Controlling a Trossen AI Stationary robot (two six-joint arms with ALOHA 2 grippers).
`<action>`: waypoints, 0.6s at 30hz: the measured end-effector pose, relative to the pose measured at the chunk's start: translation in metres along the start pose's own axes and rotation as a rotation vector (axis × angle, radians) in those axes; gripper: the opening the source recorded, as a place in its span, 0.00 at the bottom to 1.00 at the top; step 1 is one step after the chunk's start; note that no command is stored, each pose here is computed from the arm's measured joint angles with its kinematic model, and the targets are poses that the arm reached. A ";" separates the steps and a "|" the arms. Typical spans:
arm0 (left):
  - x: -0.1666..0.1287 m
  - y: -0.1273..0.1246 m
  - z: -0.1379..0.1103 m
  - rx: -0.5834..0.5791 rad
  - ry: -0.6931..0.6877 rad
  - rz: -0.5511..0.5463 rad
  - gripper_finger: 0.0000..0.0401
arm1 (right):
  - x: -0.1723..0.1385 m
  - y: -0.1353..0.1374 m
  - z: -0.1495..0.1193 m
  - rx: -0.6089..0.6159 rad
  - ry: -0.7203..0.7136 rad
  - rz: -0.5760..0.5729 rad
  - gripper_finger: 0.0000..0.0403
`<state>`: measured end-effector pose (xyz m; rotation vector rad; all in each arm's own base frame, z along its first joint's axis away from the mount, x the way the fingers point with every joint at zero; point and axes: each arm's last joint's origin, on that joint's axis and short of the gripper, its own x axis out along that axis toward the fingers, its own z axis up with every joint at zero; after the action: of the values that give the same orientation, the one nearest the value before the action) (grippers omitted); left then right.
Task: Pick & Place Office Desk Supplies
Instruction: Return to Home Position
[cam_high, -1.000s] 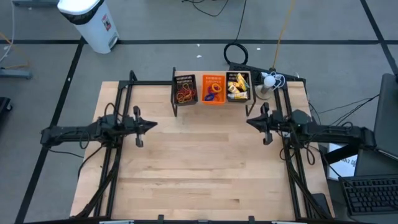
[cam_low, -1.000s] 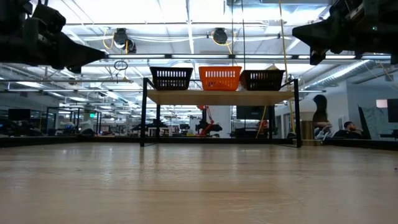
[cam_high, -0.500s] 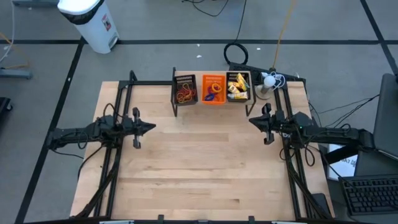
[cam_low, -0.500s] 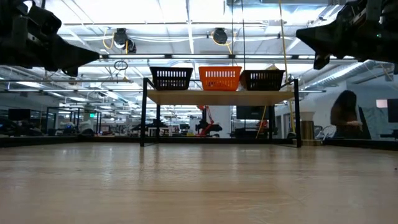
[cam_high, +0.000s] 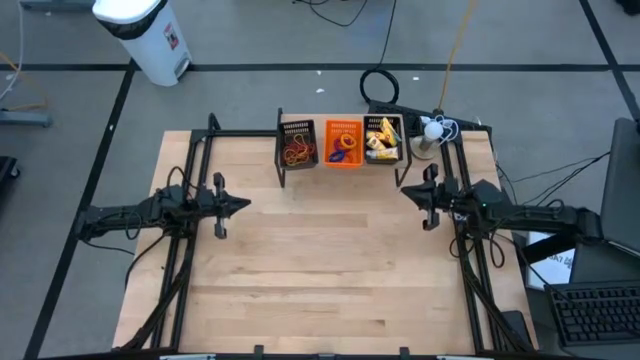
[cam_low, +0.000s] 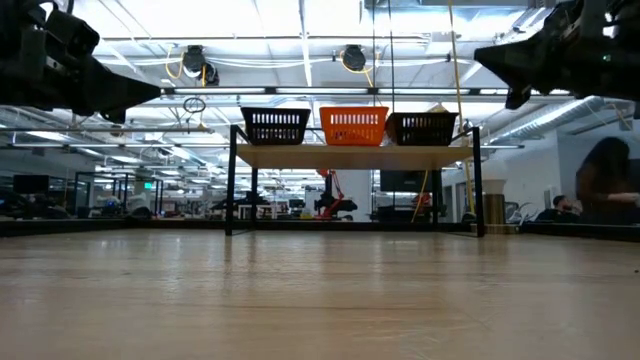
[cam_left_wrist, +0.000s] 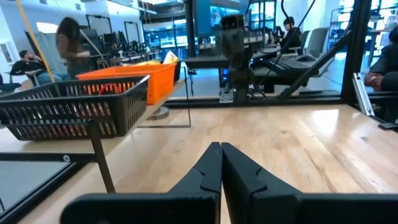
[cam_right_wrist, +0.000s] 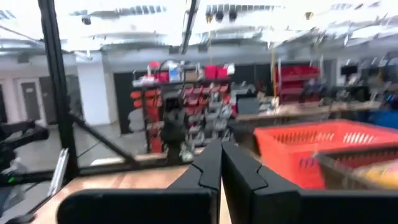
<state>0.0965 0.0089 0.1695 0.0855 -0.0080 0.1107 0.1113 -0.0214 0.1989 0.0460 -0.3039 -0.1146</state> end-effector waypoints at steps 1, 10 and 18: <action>0.000 0.000 0.000 0.000 0.015 -0.001 0.01 | -0.001 0.000 0.002 -0.007 -0.018 0.000 0.00; -0.005 0.002 0.003 0.006 0.136 0.039 0.00 | -0.016 0.005 0.020 -0.034 -0.165 0.188 0.00; -0.003 0.000 0.003 -0.034 0.078 -0.030 0.01 | -0.011 -0.004 -0.007 0.052 0.099 -0.015 0.00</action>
<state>0.0934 0.0079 0.1725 0.0469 0.0687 0.0837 0.1026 -0.0234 0.1888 0.1050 -0.2076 -0.1187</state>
